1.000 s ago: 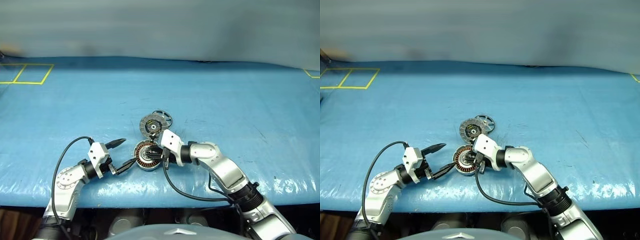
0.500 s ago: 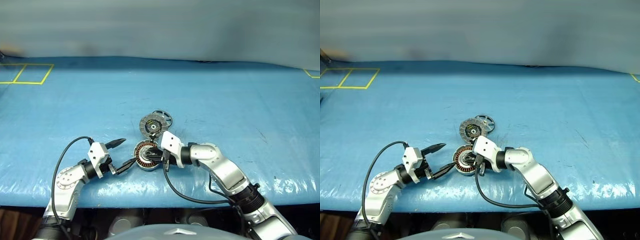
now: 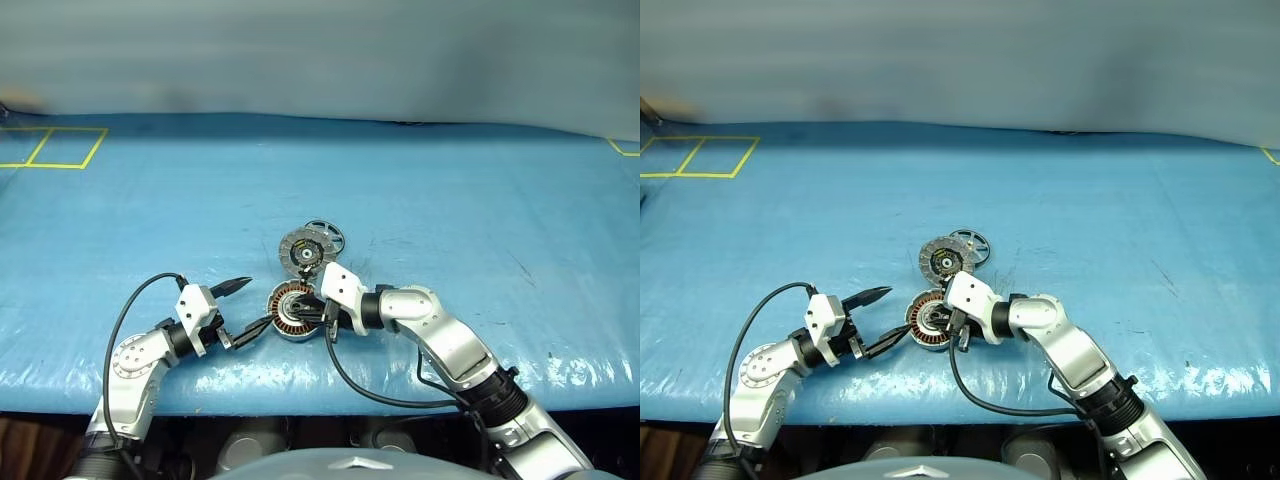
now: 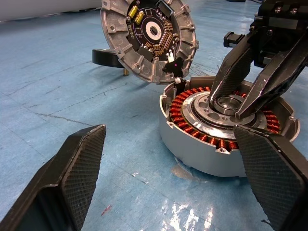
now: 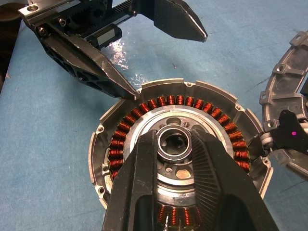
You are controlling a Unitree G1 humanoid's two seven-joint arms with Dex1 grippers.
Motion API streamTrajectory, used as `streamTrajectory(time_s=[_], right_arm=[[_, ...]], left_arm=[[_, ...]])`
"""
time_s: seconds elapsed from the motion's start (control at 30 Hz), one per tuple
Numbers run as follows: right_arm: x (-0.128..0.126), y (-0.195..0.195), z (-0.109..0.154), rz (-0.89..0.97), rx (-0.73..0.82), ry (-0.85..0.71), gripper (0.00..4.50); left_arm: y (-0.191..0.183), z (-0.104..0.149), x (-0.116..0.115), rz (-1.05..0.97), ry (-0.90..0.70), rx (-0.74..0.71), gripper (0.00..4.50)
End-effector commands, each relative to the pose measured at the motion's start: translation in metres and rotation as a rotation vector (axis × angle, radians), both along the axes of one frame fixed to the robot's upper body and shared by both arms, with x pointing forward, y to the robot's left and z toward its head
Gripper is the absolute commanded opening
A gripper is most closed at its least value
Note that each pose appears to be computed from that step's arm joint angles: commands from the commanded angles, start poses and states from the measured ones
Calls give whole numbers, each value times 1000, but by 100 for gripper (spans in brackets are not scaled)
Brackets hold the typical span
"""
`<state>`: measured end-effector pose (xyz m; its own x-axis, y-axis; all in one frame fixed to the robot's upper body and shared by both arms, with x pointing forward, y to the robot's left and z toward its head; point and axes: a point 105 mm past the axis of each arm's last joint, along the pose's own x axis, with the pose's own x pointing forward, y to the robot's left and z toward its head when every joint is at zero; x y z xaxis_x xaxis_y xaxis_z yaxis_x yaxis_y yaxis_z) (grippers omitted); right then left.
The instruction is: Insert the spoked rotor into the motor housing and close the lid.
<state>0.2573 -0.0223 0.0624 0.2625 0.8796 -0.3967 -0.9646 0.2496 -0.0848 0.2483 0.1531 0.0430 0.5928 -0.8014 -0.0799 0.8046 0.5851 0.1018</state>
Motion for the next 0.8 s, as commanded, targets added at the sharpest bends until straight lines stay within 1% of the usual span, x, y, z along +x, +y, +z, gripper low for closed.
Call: streamTrajectory(time_s=[0.03,0.8], right_arm=[[3,1,9,0,22,-34,66],[7,-3,8,-22,18,-34,66]], left_arm=[[3,1,1,11,-9,5,450],[0,0,1,4,-5,0,450]])
